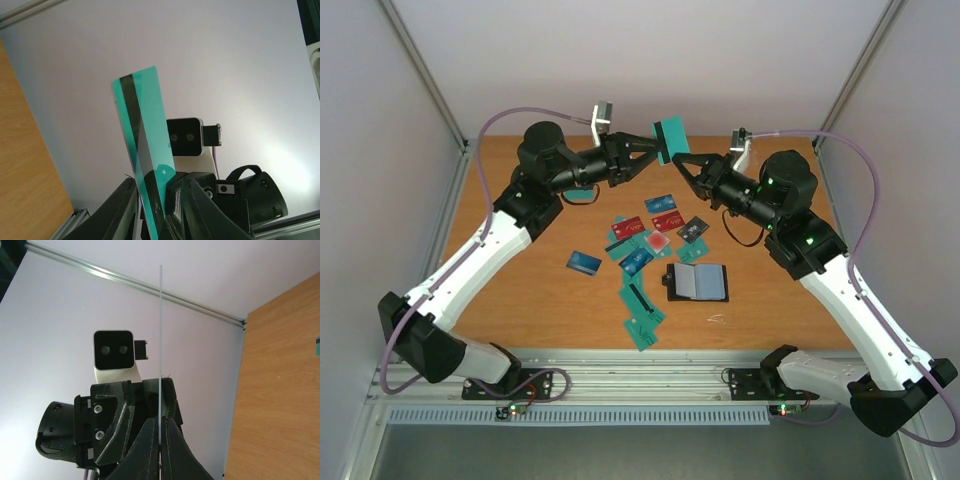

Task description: Put the credit cards into the card holder

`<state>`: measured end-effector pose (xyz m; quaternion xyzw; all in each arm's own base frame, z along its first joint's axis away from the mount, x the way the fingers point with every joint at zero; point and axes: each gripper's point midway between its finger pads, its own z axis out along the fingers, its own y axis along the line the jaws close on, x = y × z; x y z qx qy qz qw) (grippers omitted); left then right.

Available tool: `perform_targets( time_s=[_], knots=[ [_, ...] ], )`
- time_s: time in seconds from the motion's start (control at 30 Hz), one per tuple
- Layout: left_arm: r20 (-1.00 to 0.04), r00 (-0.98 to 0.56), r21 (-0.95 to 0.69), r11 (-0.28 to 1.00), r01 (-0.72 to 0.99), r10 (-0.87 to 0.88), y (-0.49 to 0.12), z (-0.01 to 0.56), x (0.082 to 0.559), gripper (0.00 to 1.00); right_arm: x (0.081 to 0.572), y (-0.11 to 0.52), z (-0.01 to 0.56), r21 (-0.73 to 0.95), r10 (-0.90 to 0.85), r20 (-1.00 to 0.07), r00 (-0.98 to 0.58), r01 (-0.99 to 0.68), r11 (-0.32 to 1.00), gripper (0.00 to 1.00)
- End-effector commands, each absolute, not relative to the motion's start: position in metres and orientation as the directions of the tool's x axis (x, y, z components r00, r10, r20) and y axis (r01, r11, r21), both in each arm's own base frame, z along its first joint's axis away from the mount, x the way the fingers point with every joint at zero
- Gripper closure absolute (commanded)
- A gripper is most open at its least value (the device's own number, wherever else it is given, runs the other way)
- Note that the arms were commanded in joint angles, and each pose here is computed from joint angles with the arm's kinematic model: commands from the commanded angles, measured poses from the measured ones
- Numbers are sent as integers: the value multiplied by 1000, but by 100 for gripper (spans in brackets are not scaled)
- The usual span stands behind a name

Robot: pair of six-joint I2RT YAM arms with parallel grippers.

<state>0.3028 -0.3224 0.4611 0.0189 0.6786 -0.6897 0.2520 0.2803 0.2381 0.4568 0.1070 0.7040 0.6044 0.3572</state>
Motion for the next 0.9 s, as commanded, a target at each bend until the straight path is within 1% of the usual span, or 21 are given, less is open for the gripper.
perform_targets(
  time_s=[0.0, 0.07, 0.23, 0.4, 0.47, 0.57, 0.6, 0.63, 0.67, 0.7, 0.73, 0.77, 0.8, 0.83, 0.87],
  knots=[
    [-411, -853, -901, -1, 434, -322, -323, 473, 300, 76, 278, 242, 464, 925, 570, -381, -728, -313, 218, 99],
    [-409, -852, -901, 0, 433, -328, -322, 472, 301, 77, 277, 242, 463, 925, 566, -380, -731, -314, 215, 99],
    [-406, -843, -901, 5, 433, -353, -318, 468, 304, 85, 276, 243, 457, 928, 557, -372, -742, -302, 217, 99],
    [-402, -837, -904, 18, 427, -372, -316, 464, 307, 94, 276, 245, 450, 934, 551, -357, -755, -284, 217, 99],
    [-401, -834, -905, 23, 425, -378, -315, 463, 309, 99, 276, 244, 448, 935, 552, -355, -755, -280, 218, 99],
    [-397, -837, -908, 28, 418, -376, -316, 459, 310, 100, 276, 243, 445, 933, 552, -360, -752, -276, 231, 98],
    [-396, -839, -909, 30, 416, -373, -316, 456, 311, 100, 276, 242, 441, 932, 547, -360, -755, -266, 246, 92],
    [-395, -841, -911, 35, 412, -369, -317, 454, 311, 100, 276, 241, 437, 929, 544, -365, -756, -259, 264, 80],
    [-388, -848, -916, 45, 400, -361, -319, 448, 313, 100, 274, 237, 433, 921, 538, -381, -752, -255, 294, 63],
    [-380, -856, -921, 60, 385, -350, -321, 441, 314, 100, 273, 232, 427, 917, 539, -382, -750, -236, 322, 48],
    [-365, -871, -930, 84, 358, -328, -324, 429, 316, 100, 273, 224, 415, 906, 536, -389, -749, -207, 368, 37],
    [-360, -885, -933, 118, 340, -296, -328, 414, 317, 100, 274, 212, 405, 886, 532, -413, -739, -190, 424, 30],
    [-354, -897, -934, 158, 321, -265, -332, 398, 317, 100, 273, 200, 390, 865, 525, -422, -739, -154, 478, 26],
    [-337, -911, -935, 198, 294, -236, -336, 379, 315, 100, 273, 186, 372, 835, 517, -428, -741, -105, 540, 25],
    [-342, -917, -927, 235, 293, -206, -340, 360, 311, 100, 272, 172, 355, 802, 512, -432, -742, -57, 595, 24]
  ],
)
